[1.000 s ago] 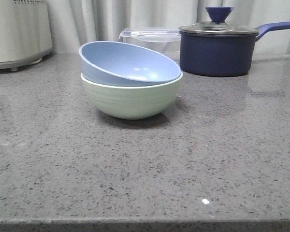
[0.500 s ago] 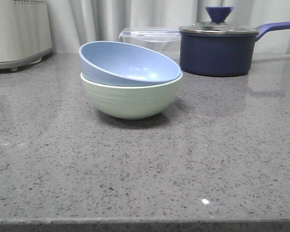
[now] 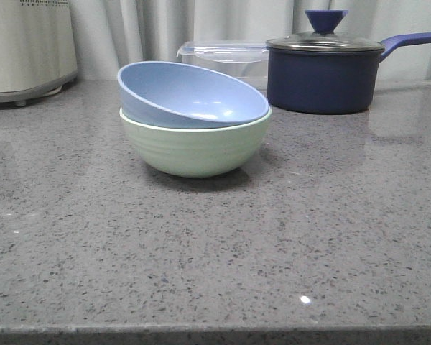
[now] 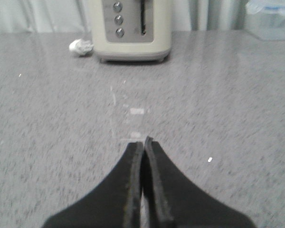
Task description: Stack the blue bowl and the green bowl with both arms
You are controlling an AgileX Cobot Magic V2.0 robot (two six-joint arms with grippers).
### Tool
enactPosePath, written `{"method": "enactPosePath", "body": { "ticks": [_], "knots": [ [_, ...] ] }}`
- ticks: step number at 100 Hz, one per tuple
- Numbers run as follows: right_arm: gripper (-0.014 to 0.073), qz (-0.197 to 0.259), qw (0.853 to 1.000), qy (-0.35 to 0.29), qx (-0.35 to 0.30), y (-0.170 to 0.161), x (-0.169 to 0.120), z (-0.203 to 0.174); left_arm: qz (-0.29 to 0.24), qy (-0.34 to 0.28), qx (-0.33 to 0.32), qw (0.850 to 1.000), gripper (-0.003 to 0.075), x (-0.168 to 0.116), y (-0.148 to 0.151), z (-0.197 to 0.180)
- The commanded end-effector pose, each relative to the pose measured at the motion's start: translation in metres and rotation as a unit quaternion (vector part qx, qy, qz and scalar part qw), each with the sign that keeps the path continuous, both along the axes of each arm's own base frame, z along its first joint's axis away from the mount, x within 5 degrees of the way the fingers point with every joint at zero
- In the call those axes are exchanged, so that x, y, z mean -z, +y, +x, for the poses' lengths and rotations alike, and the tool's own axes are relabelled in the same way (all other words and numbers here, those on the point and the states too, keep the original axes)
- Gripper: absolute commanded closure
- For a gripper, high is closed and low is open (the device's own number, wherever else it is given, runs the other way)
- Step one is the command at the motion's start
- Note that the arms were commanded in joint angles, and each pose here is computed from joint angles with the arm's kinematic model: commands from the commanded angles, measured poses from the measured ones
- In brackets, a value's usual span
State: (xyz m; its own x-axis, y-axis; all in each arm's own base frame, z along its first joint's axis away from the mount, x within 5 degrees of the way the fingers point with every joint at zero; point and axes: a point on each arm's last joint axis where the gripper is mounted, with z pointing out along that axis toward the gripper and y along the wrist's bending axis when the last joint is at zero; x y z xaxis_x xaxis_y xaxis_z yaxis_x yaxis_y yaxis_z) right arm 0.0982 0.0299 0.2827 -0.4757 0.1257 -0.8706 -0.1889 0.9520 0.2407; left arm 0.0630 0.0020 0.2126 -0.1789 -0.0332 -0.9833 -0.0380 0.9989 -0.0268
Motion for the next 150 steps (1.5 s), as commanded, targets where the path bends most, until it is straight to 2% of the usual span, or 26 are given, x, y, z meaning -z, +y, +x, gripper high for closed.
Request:
{"method": "enactPosePath", "body": {
  "ticks": [1, 18, 150],
  "knots": [
    [0.0676, 0.005, 0.999, -0.05, 0.008, -0.001, -0.015, 0.003, -0.002, -0.051, -0.004, 0.999, 0.0741, -0.001, 0.0, -0.002],
    [0.0676, 0.005, 0.999, -0.05, 0.008, -0.001, -0.015, 0.003, -0.002, -0.043, -0.004, 0.999, 0.0741, 0.027, 0.0, -0.006],
    [0.0676, 0.005, 0.999, -0.048, 0.008, -0.001, -0.015, 0.003, -0.002, -0.046, -0.004, 0.999, 0.0741, 0.028, 0.0, -0.008]
  ]
}}
